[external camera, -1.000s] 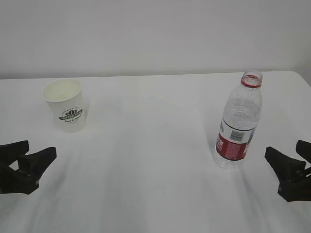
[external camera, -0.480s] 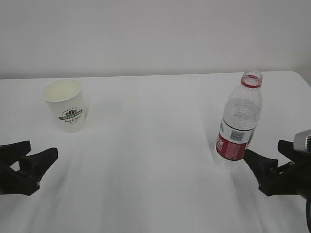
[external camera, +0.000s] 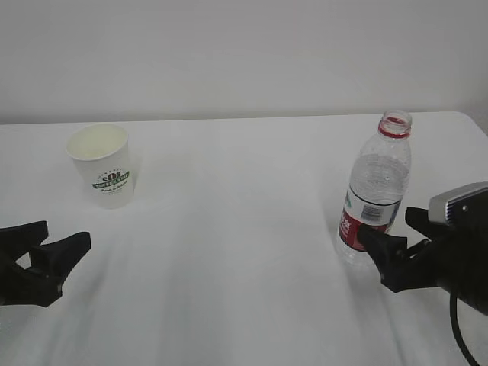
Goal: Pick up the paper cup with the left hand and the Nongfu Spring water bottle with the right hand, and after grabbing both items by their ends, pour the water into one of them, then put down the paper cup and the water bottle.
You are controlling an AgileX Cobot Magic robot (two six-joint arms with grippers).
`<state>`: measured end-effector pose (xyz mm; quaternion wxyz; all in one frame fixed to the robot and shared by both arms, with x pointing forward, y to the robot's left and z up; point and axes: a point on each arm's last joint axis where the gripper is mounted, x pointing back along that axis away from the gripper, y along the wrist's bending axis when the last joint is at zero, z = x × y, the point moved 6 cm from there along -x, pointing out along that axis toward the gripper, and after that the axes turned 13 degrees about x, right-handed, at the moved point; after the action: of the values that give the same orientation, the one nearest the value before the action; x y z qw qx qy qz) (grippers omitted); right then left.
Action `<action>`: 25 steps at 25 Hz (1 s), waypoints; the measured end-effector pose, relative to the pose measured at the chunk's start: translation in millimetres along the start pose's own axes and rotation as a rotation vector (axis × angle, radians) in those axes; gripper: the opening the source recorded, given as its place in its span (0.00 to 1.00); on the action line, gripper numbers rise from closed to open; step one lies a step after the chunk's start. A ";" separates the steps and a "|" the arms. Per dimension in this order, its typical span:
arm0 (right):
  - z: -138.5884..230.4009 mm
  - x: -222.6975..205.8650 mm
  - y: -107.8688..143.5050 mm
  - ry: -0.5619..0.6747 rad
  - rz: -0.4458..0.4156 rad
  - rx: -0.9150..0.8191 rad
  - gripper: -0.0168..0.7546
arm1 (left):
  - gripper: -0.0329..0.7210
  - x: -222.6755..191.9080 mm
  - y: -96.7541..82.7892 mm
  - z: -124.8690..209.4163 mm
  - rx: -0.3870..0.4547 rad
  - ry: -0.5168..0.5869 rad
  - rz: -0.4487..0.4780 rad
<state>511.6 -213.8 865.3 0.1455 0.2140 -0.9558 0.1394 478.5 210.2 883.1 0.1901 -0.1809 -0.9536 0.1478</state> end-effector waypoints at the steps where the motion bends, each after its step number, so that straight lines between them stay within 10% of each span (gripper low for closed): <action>1: -0.8 -2.4 0.0 -0.004 -0.003 0.003 0.89 | 0.74 0.0 0.0 0.0 0.000 0.000 0.000; 25: -10.5 -43.3 -7.0 -0.056 -0.015 -0.004 0.89 | 0.74 0.0 2.2 -1.3 0.008 -0.009 -0.014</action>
<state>554.5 -200.4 861.7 0.1202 0.2249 -0.9581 0.1306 479.6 212.4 883.5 0.1878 -0.1727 -0.9551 0.1508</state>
